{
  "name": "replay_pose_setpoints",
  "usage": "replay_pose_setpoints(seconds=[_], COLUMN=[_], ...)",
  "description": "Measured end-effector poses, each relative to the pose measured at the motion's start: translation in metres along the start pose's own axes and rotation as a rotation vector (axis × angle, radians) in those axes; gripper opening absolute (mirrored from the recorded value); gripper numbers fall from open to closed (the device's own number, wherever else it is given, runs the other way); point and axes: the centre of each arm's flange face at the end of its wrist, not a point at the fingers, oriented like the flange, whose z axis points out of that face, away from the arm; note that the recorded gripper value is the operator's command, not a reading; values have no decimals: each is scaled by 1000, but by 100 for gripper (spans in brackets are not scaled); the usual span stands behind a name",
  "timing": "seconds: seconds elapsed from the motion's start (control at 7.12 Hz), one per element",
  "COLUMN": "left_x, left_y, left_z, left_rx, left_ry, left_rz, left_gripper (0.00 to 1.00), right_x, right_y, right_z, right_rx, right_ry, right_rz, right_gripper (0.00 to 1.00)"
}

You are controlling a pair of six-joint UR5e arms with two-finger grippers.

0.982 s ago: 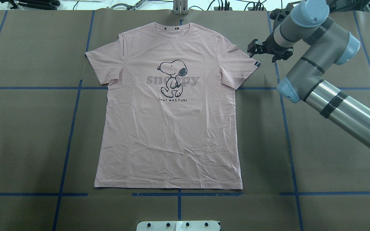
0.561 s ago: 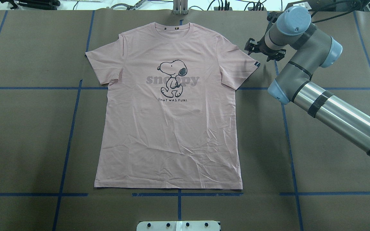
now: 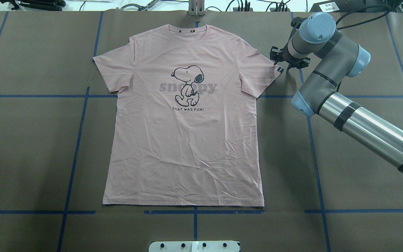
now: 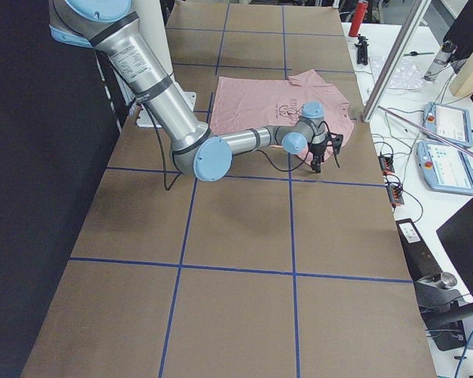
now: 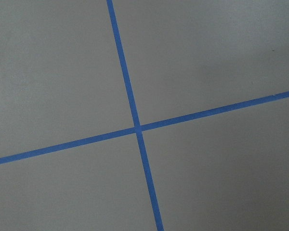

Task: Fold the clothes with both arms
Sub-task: 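Move the right gripper to the shirt sleeve nearest it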

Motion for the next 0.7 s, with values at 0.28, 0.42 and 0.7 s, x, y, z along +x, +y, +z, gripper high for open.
replay_pose_setpoints(seconds=[0.28, 0.42, 0.7], left_x=[1, 2, 3], left_y=[-1, -2, -2], left_z=[-1, -2, -3], left_rx=[3, 5, 7], left_ry=[2, 2, 3], left_rz=[2, 4, 6], left_gripper=[100, 100, 100], right_x=[-2, -3, -7], right_y=[6, 8, 12], right_z=[3, 3, 0], right_rx=[-5, -6, -8], right_ry=[0, -2, -13], right_rz=[-6, -9, -11], right_gripper=[9, 0, 0])
